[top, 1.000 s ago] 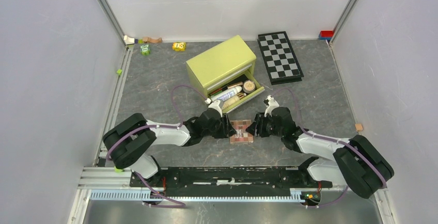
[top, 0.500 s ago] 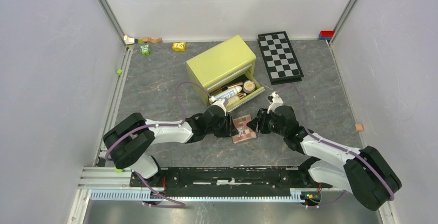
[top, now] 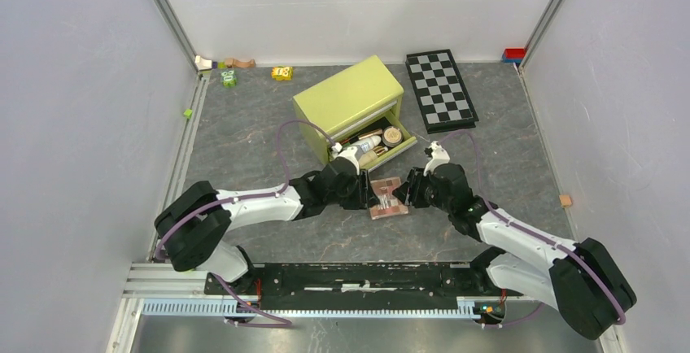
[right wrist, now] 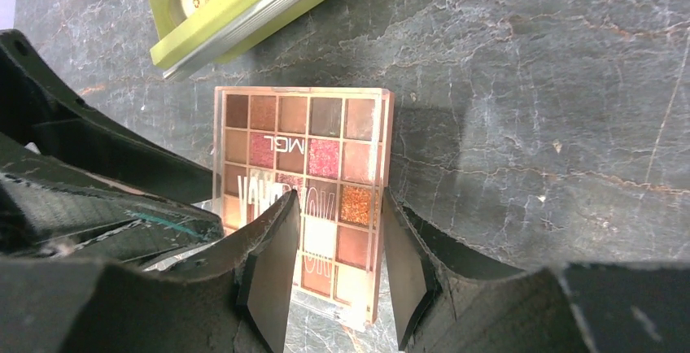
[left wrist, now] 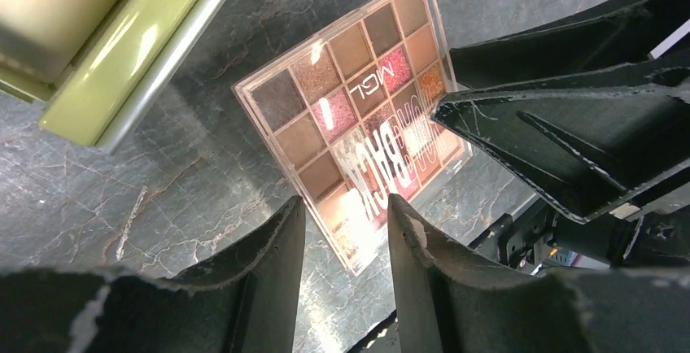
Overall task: Organize the makeup
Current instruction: Pick up the makeup from the center of the board.
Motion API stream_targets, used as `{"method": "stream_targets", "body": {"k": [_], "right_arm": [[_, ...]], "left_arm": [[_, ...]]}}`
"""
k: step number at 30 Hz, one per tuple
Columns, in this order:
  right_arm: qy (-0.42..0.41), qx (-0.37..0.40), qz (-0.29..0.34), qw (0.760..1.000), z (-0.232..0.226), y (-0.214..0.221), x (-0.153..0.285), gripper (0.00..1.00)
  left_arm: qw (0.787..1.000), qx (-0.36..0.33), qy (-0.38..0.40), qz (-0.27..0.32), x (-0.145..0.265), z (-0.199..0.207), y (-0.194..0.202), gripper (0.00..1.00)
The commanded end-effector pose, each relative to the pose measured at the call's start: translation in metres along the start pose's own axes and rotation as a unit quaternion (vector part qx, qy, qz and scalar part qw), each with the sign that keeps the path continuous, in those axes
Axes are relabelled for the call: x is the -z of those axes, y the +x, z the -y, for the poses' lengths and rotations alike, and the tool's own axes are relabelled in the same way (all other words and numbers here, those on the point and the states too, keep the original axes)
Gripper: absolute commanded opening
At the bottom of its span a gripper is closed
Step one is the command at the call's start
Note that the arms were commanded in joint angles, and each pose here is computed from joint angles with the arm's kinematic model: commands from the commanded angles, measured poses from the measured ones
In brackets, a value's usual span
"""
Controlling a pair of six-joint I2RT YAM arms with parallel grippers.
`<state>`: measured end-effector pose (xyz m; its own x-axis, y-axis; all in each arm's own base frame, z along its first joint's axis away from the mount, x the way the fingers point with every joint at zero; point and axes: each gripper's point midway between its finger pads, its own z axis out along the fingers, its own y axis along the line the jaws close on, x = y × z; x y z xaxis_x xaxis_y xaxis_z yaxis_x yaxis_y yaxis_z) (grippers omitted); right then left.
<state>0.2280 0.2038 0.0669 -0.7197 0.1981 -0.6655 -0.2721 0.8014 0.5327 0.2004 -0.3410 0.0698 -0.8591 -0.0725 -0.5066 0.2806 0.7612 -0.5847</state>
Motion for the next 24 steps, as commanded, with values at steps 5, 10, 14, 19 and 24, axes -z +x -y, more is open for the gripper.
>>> {"method": "stream_targets", "body": {"k": [5, 10, 14, 19, 24], "right_arm": [[-0.072, 0.009, 0.038, 0.997, -0.048, -0.043, 0.009, 0.47], [-0.080, 0.009, 0.047, 0.996, -0.056, -0.057, 0.010, 0.47], [-0.085, 0.008, 0.059, 0.995, -0.062, -0.068, 0.012, 0.47], [-0.095, 0.010, 0.069, 0.993, -0.069, -0.082, 0.013, 0.47], [-0.104, 0.007, 0.076, 0.992, -0.075, -0.094, 0.010, 0.47]], "left_arm": [[0.992, -0.037, 0.086, 0.090, 0.029, 0.073, -0.066, 0.48], [0.992, -0.038, 0.083, 0.091, 0.031, 0.080, -0.074, 0.48], [0.991, -0.046, 0.068, 0.101, 0.032, 0.083, -0.085, 0.48], [0.991, -0.054, 0.059, 0.112, 0.031, 0.085, -0.095, 0.48], [0.992, -0.048, 0.040, 0.108, 0.027, 0.075, -0.100, 0.48]]}}
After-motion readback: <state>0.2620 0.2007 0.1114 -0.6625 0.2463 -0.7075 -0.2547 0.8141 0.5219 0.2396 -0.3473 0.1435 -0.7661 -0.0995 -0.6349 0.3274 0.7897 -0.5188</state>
